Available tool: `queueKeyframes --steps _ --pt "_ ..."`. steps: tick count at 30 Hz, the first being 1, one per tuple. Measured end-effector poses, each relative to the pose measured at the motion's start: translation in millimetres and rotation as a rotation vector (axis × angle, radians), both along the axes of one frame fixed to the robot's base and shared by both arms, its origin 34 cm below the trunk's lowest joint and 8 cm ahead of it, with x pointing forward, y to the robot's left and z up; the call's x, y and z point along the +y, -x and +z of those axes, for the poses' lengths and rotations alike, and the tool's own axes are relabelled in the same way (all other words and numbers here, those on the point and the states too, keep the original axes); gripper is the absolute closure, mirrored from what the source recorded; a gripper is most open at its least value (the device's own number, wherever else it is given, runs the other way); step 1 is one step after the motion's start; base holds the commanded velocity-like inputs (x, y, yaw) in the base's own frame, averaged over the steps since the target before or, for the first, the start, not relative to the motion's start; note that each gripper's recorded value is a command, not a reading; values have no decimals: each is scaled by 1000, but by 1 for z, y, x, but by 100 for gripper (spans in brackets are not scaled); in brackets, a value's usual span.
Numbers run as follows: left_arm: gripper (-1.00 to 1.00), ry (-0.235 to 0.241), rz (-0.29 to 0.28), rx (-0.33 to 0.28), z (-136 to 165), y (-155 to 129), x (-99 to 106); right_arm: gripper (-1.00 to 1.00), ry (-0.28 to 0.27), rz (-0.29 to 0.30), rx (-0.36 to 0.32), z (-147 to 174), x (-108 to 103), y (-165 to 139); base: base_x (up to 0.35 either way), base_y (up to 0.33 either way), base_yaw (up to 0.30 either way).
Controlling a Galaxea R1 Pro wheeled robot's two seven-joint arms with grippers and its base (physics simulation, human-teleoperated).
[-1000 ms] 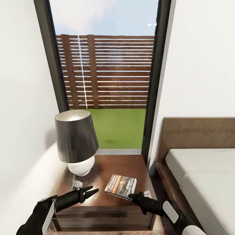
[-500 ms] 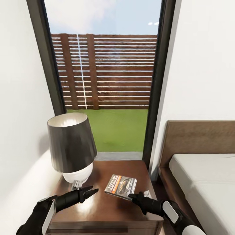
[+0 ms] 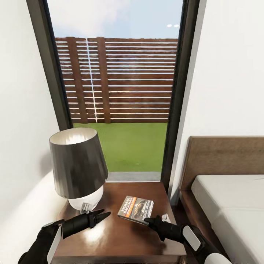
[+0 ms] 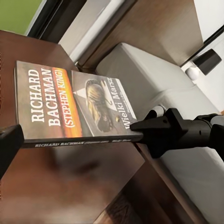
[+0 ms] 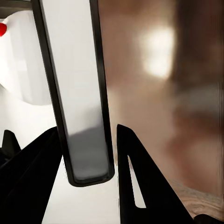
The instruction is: In the bedroom, move the book from the bed onto either nightstand, and place the two sandals side by side next to the bed.
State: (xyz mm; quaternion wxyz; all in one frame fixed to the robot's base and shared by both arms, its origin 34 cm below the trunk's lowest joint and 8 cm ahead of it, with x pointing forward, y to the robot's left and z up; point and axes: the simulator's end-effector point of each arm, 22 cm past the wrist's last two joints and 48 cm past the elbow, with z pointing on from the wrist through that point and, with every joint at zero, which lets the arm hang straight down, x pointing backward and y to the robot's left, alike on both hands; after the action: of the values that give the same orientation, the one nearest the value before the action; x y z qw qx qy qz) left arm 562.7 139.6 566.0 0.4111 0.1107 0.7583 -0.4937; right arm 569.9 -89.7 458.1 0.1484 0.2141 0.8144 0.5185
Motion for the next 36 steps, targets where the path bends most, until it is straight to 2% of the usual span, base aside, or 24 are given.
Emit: queueKeyframes --steps 22,36 --pt "-100 0 0 -1 -49 13 0 100 1 -1 0 -50 -1 13 0 0 0" --pt "-100 0 0 -1 -49 13 0 100 -5 -4 -1 -48 -1 12 0 0 0"
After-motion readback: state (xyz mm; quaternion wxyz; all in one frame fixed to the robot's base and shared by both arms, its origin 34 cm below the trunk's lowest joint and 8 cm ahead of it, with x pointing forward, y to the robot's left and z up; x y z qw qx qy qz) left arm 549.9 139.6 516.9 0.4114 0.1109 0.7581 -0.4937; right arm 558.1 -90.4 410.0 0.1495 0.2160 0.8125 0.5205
